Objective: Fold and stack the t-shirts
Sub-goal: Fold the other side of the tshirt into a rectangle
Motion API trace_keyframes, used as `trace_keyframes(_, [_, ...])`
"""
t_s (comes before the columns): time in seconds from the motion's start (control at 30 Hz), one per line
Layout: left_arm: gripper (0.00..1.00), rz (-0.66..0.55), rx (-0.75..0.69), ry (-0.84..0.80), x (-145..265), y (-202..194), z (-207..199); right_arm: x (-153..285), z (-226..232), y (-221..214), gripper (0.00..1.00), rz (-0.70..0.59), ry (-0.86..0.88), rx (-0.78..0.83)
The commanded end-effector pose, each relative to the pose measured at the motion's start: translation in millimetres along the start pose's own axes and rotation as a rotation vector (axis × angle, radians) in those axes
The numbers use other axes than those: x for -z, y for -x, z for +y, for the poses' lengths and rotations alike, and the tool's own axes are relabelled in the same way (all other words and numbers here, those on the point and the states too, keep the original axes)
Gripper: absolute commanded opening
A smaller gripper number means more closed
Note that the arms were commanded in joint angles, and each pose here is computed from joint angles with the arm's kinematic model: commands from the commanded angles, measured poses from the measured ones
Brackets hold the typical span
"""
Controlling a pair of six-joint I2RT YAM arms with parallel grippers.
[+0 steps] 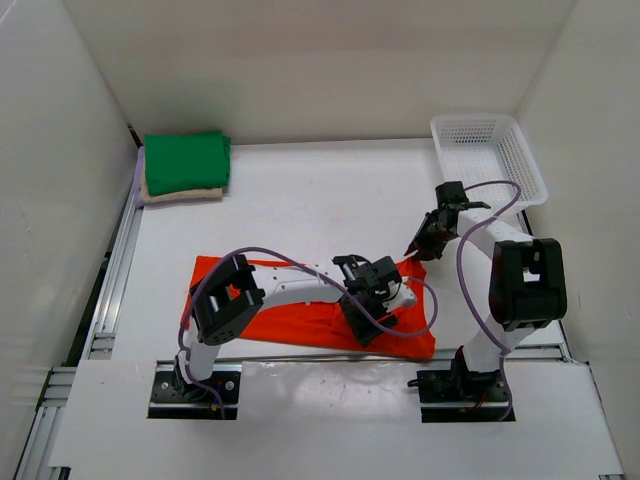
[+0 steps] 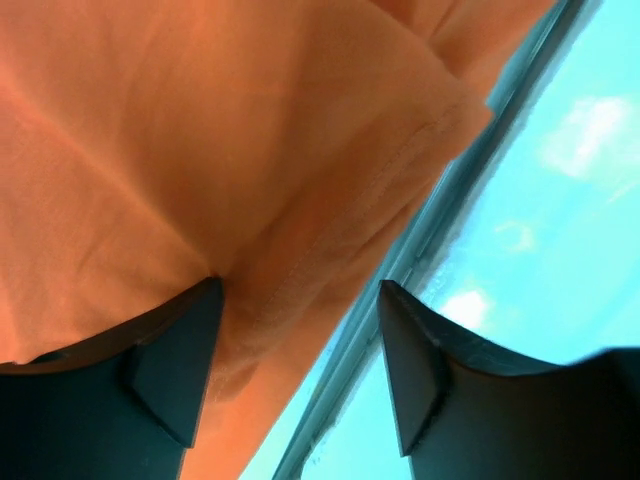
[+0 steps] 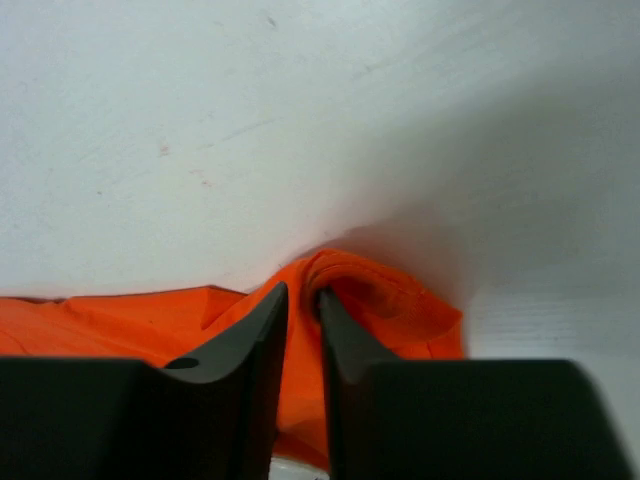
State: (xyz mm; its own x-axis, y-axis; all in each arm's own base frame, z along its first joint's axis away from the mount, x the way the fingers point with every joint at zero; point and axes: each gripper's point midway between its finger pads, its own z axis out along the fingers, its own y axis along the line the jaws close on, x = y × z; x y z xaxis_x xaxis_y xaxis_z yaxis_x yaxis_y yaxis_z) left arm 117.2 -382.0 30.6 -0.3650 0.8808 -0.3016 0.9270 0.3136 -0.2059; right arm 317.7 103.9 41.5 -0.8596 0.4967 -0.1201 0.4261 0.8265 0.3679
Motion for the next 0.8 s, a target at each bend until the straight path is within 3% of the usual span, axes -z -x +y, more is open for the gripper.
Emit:
trace_keyframes(0.0, [0.76, -0.079, -0.009, -0.012, 25, 34, -4, 14, 24, 18, 0.32, -0.072, 0.079, 0.075])
trace_keyframes(0.1, [0.78, -0.146, -0.017, -0.018, 48, 59, -7, 24, 31, 18, 0.39, -0.091, 0.097, 0.116])
trace_keyframes(0.4, [0.78, -0.257, 0.019, -0.054, 118, 72, -1, 64, 21, -4, 0.39, -0.148, 0.021, 0.178])
trace_keyframes(0.53, [0.80, -0.225, 0.163, 0.016, 121, 37, 56, 74, 4, -14, 0.39, -0.179, -0.060, 0.146])
trace_keyframes(0.77, [0.80, -0.184, 0.496, 0.260, 130, -47, 186, 60, 17, -44, 0.23, -0.103, -0.001, 0.185])
